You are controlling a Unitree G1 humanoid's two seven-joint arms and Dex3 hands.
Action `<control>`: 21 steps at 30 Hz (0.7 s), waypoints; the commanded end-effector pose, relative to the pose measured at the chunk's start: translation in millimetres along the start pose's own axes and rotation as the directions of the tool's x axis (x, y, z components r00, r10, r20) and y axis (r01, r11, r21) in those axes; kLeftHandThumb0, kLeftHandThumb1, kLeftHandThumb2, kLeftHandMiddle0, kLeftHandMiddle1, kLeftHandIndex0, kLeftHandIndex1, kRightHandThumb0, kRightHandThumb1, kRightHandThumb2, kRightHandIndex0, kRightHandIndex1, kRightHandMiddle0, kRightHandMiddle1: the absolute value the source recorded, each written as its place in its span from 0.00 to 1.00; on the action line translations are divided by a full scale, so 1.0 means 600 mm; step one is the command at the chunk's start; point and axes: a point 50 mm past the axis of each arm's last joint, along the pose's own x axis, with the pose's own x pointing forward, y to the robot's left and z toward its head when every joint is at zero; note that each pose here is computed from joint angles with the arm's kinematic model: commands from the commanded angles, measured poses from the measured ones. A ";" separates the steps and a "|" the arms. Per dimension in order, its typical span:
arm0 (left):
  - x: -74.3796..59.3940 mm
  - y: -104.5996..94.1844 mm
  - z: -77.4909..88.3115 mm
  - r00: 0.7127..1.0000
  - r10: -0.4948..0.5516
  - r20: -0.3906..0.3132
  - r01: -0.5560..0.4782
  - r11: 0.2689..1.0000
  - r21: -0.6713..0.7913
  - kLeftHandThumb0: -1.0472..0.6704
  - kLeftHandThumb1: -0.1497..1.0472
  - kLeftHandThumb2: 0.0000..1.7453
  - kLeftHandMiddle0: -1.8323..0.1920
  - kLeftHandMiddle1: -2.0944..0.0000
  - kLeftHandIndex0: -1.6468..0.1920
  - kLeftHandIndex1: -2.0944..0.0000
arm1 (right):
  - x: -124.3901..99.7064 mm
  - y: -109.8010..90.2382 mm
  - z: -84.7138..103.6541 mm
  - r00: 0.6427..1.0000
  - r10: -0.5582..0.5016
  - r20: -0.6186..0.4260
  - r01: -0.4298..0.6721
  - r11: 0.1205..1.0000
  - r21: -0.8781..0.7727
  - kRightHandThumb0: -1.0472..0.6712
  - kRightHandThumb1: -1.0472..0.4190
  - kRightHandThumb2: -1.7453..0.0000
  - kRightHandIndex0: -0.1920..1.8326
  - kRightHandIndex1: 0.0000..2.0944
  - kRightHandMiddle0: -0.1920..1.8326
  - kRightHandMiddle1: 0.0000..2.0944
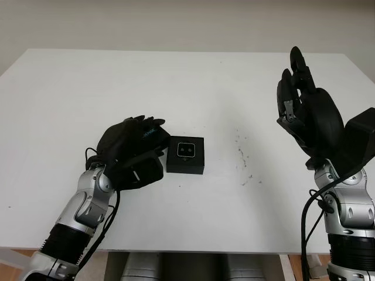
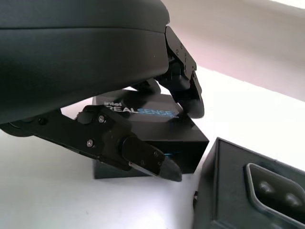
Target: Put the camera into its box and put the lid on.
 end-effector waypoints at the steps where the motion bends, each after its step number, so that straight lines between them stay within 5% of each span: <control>1: 0.001 -0.004 -0.003 1.000 -0.005 0.005 0.005 0.998 0.059 0.57 0.94 0.03 0.73 0.41 0.67 0.47 | -0.003 -0.006 0.012 1.000 -0.003 0.025 0.003 1.000 -0.014 0.31 0.00 0.57 0.00 0.00 0.00 0.00; 14: 0.003 -0.004 -0.018 0.999 0.040 0.033 -0.044 0.993 0.113 0.59 0.91 0.03 0.72 0.44 0.69 0.43 | -0.001 -0.006 0.014 0.999 -0.004 0.033 0.004 1.000 0.003 0.31 0.00 0.58 0.00 0.00 0.00 0.00; 21: 0.008 0.038 -0.032 0.995 0.080 0.051 -0.078 0.996 -0.046 0.58 0.92 0.03 0.74 0.38 0.71 0.42 | 0.000 -0.004 0.014 1.000 -0.002 0.029 0.002 1.000 -0.005 0.28 0.00 0.60 0.00 0.00 0.00 0.00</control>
